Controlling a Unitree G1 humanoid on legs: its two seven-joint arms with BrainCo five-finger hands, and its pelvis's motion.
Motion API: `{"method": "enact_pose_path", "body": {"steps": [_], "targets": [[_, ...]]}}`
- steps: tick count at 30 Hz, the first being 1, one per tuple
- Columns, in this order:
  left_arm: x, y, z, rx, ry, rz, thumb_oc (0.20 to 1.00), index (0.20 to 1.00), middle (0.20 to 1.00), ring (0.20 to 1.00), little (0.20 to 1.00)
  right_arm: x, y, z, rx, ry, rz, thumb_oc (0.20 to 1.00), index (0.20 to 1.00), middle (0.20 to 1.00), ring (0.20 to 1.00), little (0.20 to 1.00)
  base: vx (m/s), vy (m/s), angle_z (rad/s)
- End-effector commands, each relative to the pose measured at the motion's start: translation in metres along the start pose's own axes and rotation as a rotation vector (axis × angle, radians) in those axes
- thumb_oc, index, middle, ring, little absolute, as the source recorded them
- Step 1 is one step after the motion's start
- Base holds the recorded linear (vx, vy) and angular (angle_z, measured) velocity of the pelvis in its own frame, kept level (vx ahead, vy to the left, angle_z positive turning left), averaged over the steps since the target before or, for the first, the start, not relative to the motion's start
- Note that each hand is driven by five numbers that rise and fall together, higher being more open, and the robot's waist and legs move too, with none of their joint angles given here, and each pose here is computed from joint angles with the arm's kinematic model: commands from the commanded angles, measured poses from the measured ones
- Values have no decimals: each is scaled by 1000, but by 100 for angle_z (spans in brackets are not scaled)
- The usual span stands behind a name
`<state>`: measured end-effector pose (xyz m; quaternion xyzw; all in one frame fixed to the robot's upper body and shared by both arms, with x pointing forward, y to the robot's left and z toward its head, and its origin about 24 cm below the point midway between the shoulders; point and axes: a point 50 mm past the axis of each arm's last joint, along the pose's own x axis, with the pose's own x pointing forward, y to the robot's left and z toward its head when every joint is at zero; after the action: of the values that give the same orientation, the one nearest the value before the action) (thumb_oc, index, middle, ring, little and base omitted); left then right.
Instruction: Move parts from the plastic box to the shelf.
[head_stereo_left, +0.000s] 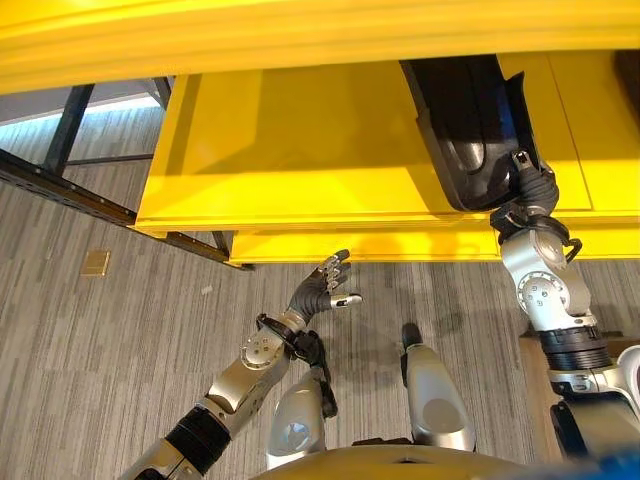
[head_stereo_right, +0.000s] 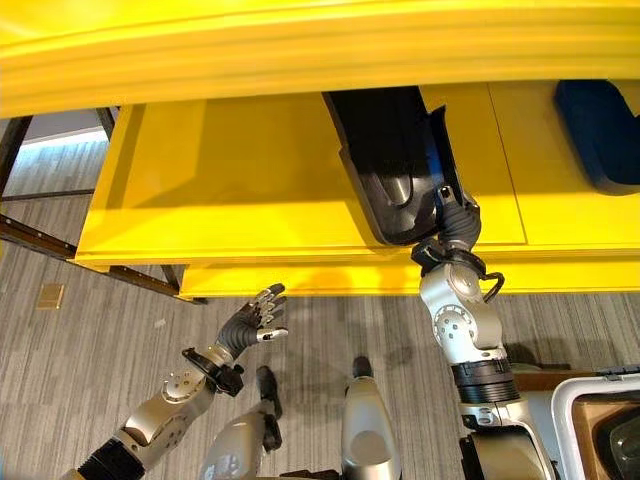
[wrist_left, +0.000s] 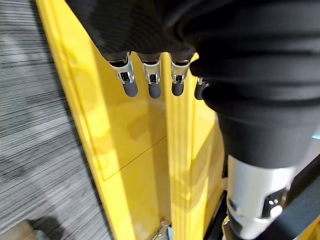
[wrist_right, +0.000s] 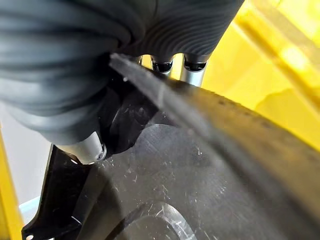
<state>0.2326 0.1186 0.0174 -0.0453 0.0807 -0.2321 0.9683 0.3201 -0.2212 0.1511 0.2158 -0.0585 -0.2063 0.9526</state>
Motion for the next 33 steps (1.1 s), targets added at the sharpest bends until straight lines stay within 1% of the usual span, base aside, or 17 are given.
{"method": "enact_pose_path", "body": {"steps": [1,4,9,13,17,23,27,33], "targets": [[-7,-5,23,58,-88,-56,1000,1000,1000,1000,1000,12,4,59,119,-188,-34,200,200,200,200,200,-89,-55,3],[-6,-3,28,77,-90,-67,1000,1000,1000,1000,1000,21,-2,75,156,-191,-83,200,200,200,200,200,-79,-46,2],[-5,-1,31,95,-72,-91,1000,1000,1000,1000,1000,35,-16,92,143,-196,-170,200,200,200,200,200,-22,-36,2],[-6,-1,28,51,-42,-121,1000,1000,1000,1000,1000,42,-26,107,228,-225,-218,200,200,200,200,200,-28,-90,5],[-4,-3,28,96,-24,-150,1000,1000,1000,1000,1000,48,-21,119,213,-236,-216,200,200,200,200,200,-38,-47,0],[-2,0,26,98,-16,-150,1000,1000,1000,1000,1000,55,-20,123,203,-239,-250,200,200,200,200,200,-12,-46,-2],[-1,3,25,97,-2,-149,1000,1000,1000,1000,1000,56,-22,132,192,-284,-267,200,200,200,200,200,41,-80,2],[-2,1,20,106,23,-175,1000,1000,1000,1000,1000,60,-20,141,173,-290,-281,200,200,200,200,200,70,-93,-1]]}}
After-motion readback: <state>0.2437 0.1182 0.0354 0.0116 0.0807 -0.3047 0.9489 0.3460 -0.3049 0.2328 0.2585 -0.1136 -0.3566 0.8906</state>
